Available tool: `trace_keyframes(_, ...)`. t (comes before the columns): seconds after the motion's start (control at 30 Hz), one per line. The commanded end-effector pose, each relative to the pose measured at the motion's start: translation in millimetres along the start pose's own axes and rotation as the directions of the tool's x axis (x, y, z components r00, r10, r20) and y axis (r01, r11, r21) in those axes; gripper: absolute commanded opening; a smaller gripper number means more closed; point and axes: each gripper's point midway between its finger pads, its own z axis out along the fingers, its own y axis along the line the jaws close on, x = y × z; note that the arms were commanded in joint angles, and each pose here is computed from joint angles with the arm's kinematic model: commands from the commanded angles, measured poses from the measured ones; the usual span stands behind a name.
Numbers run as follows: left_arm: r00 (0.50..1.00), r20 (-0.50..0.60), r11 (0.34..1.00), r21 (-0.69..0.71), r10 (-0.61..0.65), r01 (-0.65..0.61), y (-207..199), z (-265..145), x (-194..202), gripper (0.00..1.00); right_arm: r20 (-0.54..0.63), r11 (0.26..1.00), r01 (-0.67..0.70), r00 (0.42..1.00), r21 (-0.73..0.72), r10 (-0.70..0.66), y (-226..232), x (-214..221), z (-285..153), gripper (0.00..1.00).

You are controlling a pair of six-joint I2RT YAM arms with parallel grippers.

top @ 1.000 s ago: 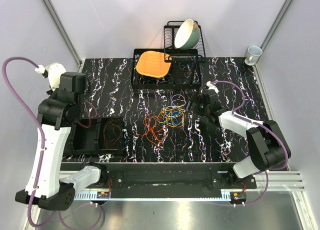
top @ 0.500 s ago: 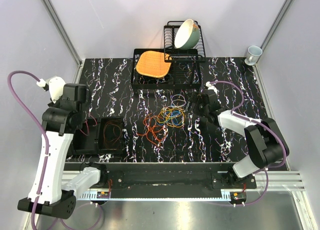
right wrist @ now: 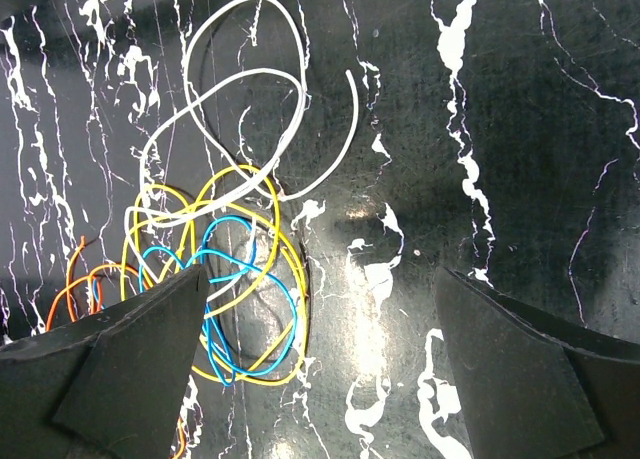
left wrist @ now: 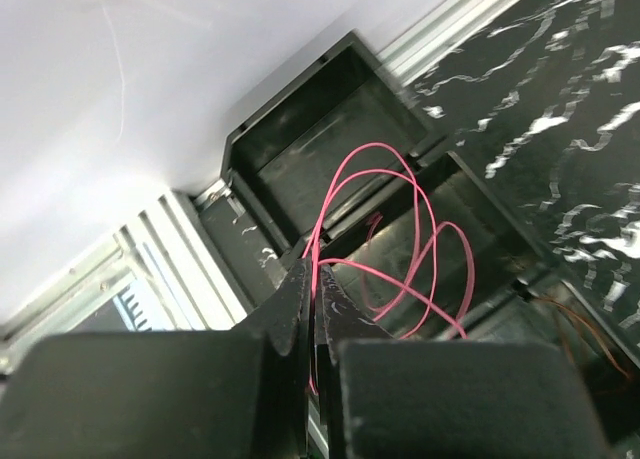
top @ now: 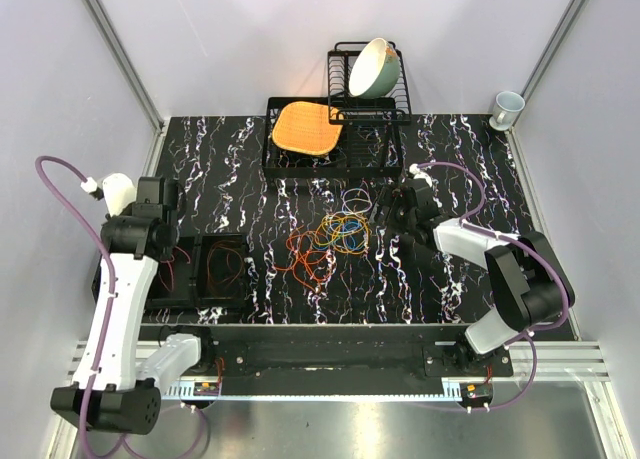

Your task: Untangle the cables

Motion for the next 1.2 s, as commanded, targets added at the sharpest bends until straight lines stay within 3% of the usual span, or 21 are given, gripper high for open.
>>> trace_keyframes(0.0, 0.999, -0.012, 0.998, -0.035, -0.052, 0.051, -6.2, 19.3, 5.4, 0.0, 0.06, 0.999, -0.009, 0.998, -0.051, 0.012, 16.5, -24.0, -1.4, 1.0)
trace_keyframes(0.33, 0.983, -0.176, 0.997, 0.032, -0.059, 0.065, -33.9, 57.9, 36.8, 0.0, 0.052, 0.998, -0.015, 0.998, -0.067, 0.019, 17.4, -24.5, -3.2, 1.0)
trace_keyframes(0.67, 0.955, -0.293, 0.996, 0.087, 0.045, -0.02, -58.1, 77.3, 60.8, 0.0, 0.051, 0.997, -0.027, 0.998, -0.065, 0.031, 13.4, -26.4, -5.3, 1.0)
trace_keyframes(1.03, 0.944, -0.326, 0.999, 0.032, 0.046, -0.038, -49.8, 82.2, 70.4, 0.0, 0.02, 0.997, -0.042, 0.999, -0.07, 0.044, 11.9, -18.7, 3.6, 0.99)
trace_keyframes(1.13, 0.945, -0.326, 0.999, 0.023, 0.033, -0.027, -47.8, 80.9, 69.5, 0.28, 0.009, 0.997, -0.042, 0.999, -0.066, 0.043, 11.3, -16.3, 7.2, 1.0)
trace_keyframes(1.17, 0.946, -0.324, 0.999, 0.026, 0.03, -0.023, -47.7, 80.2, 68.9, 0.47, 0.006, 0.997, -0.041, 0.999, -0.061, 0.041, 9.9, -14.8, 8.6, 1.0)
